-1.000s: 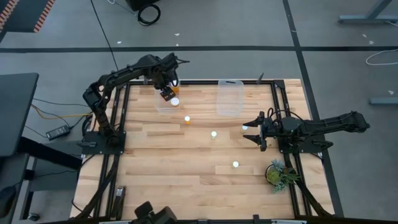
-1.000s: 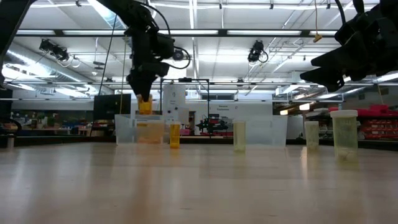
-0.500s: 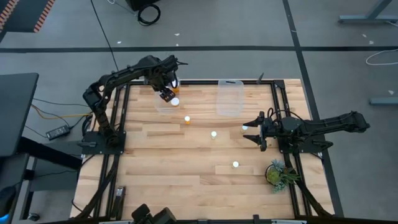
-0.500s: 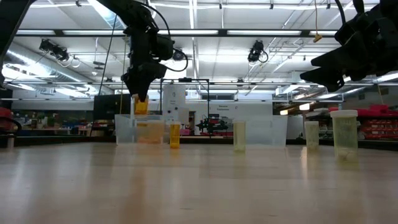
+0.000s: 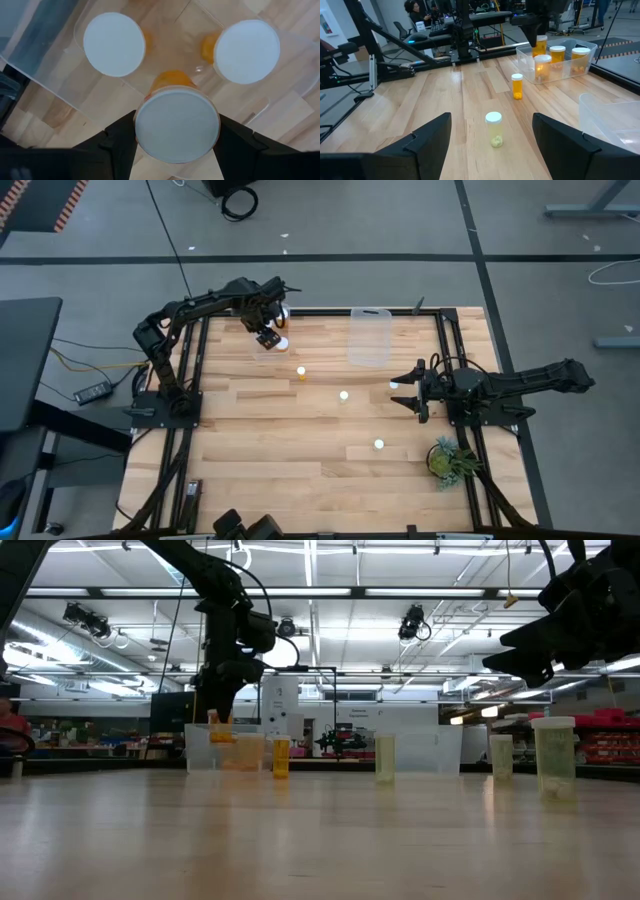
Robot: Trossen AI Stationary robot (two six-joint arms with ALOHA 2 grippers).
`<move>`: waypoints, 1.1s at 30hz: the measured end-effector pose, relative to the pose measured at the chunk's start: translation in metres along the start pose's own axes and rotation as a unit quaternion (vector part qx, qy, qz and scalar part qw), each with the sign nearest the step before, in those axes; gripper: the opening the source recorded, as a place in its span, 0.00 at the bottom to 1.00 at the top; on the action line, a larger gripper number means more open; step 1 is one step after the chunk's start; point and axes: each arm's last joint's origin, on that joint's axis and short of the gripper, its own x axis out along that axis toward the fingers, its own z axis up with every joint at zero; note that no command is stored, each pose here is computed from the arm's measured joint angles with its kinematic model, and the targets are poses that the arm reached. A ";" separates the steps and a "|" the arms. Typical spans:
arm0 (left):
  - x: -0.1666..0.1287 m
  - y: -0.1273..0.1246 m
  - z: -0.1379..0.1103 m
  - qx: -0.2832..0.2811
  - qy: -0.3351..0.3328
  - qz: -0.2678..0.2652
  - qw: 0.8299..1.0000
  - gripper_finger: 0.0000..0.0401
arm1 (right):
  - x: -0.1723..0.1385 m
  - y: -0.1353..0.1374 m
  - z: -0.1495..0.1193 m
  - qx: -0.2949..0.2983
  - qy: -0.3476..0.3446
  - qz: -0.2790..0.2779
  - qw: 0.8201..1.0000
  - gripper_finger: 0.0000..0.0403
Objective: Pick and place medicine bottles into bin by pill shape (circle, oval)
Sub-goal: Put the large orange pill bottle into the left transparent bin
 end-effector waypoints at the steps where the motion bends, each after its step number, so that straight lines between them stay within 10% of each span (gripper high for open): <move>1: 0.000 0.000 0.000 -0.004 0.000 0.000 1.000 0.58 | 0.000 0.000 0.000 0.000 0.000 0.000 1.000 0.71; 33: 0.038 -0.015 0.010 0.021 0.052 0.002 0.998 0.57 | 0.000 0.000 0.000 0.000 0.000 0.000 1.000 0.71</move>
